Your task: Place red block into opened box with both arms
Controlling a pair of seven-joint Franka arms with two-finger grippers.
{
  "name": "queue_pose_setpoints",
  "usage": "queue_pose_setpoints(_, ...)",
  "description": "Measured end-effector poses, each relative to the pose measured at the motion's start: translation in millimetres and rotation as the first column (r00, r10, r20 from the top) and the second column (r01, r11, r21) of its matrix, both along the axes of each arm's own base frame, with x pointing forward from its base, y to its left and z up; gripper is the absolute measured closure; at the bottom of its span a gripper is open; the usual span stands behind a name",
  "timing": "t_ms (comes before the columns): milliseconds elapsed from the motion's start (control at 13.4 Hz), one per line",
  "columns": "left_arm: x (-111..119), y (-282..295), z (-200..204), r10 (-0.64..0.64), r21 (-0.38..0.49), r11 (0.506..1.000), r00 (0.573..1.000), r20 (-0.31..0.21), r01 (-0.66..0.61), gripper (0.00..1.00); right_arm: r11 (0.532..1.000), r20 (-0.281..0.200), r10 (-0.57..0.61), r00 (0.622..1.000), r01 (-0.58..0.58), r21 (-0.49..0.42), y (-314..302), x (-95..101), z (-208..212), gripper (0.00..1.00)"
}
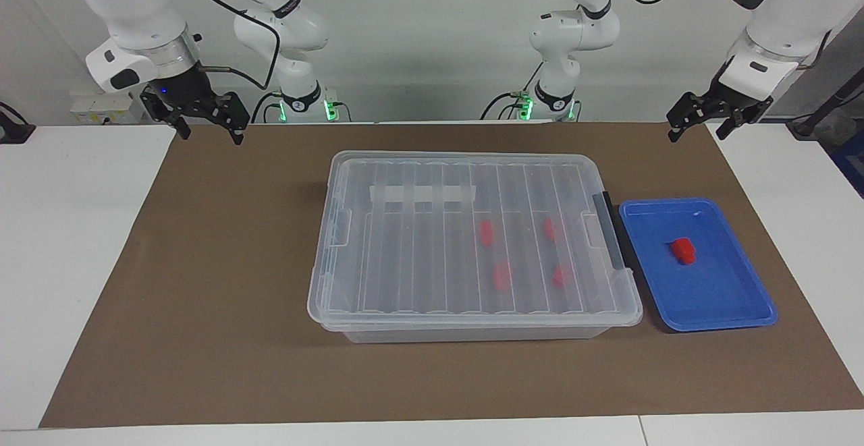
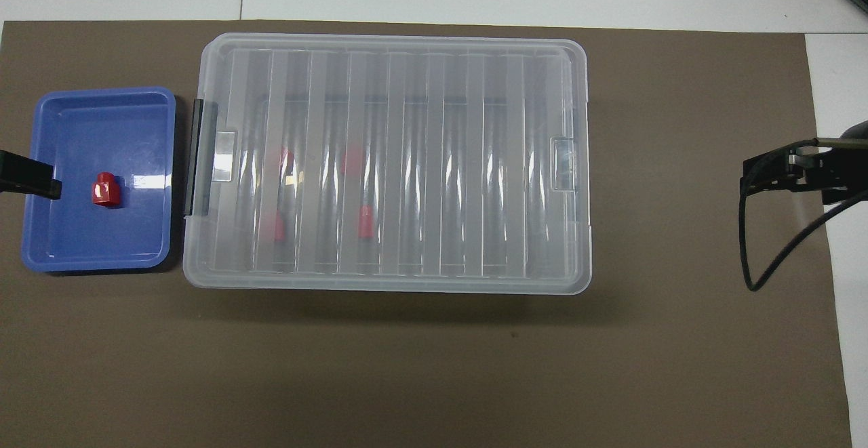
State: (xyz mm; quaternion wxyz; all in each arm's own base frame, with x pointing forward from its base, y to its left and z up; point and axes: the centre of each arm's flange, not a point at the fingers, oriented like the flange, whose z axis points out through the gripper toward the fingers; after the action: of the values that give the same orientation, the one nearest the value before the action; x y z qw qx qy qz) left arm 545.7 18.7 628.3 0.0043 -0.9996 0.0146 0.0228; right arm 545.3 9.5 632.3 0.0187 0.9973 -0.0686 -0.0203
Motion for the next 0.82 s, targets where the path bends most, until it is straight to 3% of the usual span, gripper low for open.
queue_pose_setpoints(448, 0, 0, 0, 0.000, 0.000, 1.000, 1.000, 0.000, 0.000, 0.00, 1.000, 0.019, 0.001, 1.000, -0.001, 0.000, 0, 2.8, -1, 0.00)
queue_pose_setpoints(822, 0, 0, 0, 0.000, 0.000, 1.000, 1.000, 0.000, 0.000, 0.00, 0.999, 0.060, 0.046, 0.997, -0.046, 0.002, 30, 13.2, -36, 0.01)
